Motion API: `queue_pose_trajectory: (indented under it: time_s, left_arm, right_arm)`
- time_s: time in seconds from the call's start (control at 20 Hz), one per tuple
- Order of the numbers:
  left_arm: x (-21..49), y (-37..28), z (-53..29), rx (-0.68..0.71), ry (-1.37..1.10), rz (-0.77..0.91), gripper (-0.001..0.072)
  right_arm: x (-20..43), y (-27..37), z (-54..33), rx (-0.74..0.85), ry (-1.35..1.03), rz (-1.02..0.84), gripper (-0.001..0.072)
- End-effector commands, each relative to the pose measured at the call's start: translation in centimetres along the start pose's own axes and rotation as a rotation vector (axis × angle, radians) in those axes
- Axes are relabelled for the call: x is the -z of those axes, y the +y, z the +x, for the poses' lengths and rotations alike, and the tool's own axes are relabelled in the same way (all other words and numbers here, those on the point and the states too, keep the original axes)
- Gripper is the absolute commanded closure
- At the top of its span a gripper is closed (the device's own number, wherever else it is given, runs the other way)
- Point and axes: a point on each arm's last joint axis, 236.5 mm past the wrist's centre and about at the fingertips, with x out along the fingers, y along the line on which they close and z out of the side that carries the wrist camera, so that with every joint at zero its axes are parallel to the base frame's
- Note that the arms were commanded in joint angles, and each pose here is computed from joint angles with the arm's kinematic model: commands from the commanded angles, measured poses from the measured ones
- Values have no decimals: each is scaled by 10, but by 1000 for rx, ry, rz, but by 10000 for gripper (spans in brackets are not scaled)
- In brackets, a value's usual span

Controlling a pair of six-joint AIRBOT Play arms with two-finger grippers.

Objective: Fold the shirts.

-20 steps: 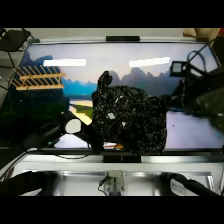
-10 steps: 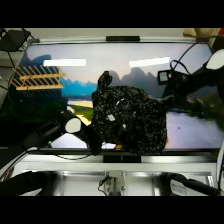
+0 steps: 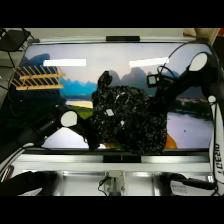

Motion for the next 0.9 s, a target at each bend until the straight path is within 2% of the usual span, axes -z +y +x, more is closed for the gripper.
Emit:
queue_pose_trajectory:
  time_s: [0.0,0.1,0.15,0.2,0.25,0.3,0.35,0.45,0.6,0.85]
  left_arm:
    - [-1,16,-8,-15,-16,33,668]
    - [0,28,-6,-26,-21,51,659]
    - [0,35,-5,-36,-23,58,566]
    - [0,46,-6,-64,-26,53,335]
    - [1,59,-9,-108,-27,54,143]
    - [4,72,-14,-154,-15,61,53]
    - [7,88,-24,-216,2,67,16]
    - [8,125,-54,-355,15,58,16]
    - [6,175,-115,-529,-36,-41,16]
    - [48,217,-192,-600,-115,-399,17]
  right_arm:
    - [-13,14,7,-76,-34,7,666]
    - [-19,18,6,-92,-54,83,670]
    - [-23,18,5,-91,-66,134,670]
    - [-26,19,3,-92,-73,172,670]
    - [-31,24,-2,-101,-88,208,670]
    - [-35,29,-7,-106,-96,227,671]
    - [-41,33,-15,-98,-109,241,671]
    - [-50,41,-32,-62,-124,279,671]
    - [-60,52,-57,-1,-139,316,673]
    - [-70,66,-82,70,-156,401,673]
